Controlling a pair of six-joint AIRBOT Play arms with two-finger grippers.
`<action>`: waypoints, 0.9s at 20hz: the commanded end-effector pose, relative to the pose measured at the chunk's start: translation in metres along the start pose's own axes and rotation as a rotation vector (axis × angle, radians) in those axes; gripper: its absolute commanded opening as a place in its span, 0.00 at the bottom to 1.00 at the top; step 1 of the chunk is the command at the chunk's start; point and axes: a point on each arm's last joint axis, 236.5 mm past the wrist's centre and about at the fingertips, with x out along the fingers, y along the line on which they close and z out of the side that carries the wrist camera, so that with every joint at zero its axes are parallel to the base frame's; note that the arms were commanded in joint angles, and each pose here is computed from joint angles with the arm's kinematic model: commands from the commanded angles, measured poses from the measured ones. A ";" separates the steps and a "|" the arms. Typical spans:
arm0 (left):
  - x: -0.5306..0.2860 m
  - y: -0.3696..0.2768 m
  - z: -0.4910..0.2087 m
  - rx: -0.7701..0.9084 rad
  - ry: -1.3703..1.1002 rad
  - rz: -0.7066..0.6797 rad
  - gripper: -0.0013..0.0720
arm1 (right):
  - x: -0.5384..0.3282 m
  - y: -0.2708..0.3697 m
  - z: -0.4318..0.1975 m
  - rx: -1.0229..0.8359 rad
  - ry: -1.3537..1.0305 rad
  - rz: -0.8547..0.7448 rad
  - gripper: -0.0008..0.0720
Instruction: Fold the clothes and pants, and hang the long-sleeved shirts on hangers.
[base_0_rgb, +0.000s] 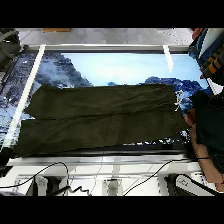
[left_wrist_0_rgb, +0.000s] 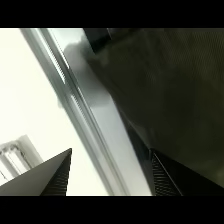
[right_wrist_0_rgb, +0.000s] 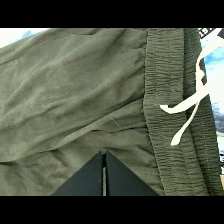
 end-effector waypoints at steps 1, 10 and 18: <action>0.006 0.005 0.023 -0.101 -0.093 -0.026 0.76 | 0.000 0.002 -0.002 0.000 0.007 0.006 0.06; 0.043 -0.010 0.021 -0.122 0.003 -0.134 0.76 | 0.000 0.001 -0.001 0.007 0.004 0.004 0.06; 0.061 -0.002 0.023 -0.011 0.009 -0.117 0.68 | -0.019 0.007 -0.007 0.015 0.022 -0.036 0.06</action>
